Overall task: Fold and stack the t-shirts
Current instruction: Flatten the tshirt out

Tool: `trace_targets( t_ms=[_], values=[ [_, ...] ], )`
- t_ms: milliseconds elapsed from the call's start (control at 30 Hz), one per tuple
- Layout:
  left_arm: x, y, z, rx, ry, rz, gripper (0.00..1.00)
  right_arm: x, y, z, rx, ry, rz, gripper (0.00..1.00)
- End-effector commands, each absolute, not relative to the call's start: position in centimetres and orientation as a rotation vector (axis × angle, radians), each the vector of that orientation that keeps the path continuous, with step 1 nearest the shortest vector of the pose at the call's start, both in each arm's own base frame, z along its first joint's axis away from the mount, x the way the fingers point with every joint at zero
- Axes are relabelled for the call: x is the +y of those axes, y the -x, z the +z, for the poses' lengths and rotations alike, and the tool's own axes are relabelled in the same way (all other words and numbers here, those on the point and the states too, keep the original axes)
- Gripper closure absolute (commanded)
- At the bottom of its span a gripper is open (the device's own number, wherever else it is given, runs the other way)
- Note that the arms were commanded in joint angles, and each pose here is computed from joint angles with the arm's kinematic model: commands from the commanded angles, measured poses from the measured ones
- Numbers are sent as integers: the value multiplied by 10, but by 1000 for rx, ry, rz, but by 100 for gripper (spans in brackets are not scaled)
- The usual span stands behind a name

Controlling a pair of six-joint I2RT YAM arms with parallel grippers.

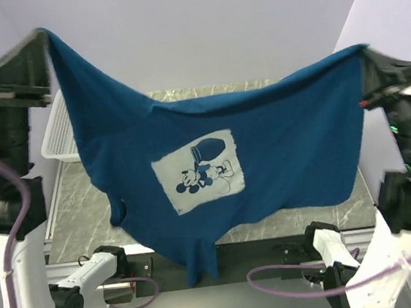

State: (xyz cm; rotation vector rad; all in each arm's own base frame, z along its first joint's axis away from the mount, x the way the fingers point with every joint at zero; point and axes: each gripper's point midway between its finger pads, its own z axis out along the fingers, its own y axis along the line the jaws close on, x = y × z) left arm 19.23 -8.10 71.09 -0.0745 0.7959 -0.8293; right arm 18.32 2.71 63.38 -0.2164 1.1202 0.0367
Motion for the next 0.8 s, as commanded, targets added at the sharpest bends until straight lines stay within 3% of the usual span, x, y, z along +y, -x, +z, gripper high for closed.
trace_targets(
  t_ms=[0, 167, 300, 400, 467, 600, 767],
  values=[
    [-99, -271, 647, 977, 103, -830, 100, 6, -258, 537, 1349, 199, 111, 100],
    [-139, -422, 462, 1392, 197, -882, 100, -17, -353, 359, 1710, 178, 166, 100],
    [-163, -503, 344, 1642, 253, -866, 100, -26, -416, 221, 2021, 211, 132, 100],
    [-169, -552, 299, 1729, 284, -783, 100, -21, -447, 172, 2115, 218, 87, 100],
    [-166, -576, 256, 1815, 333, -720, 100, -22, -465, 170, 2117, 205, 48, 100],
    [-159, -605, 233, 1856, 362, -630, 100, -22, -495, 146, 2189, 186, 68, 100],
    [-152, -623, 251, 1811, 366, -608, 100, -19, -515, 153, 2180, 198, 96, 100]
  ],
)
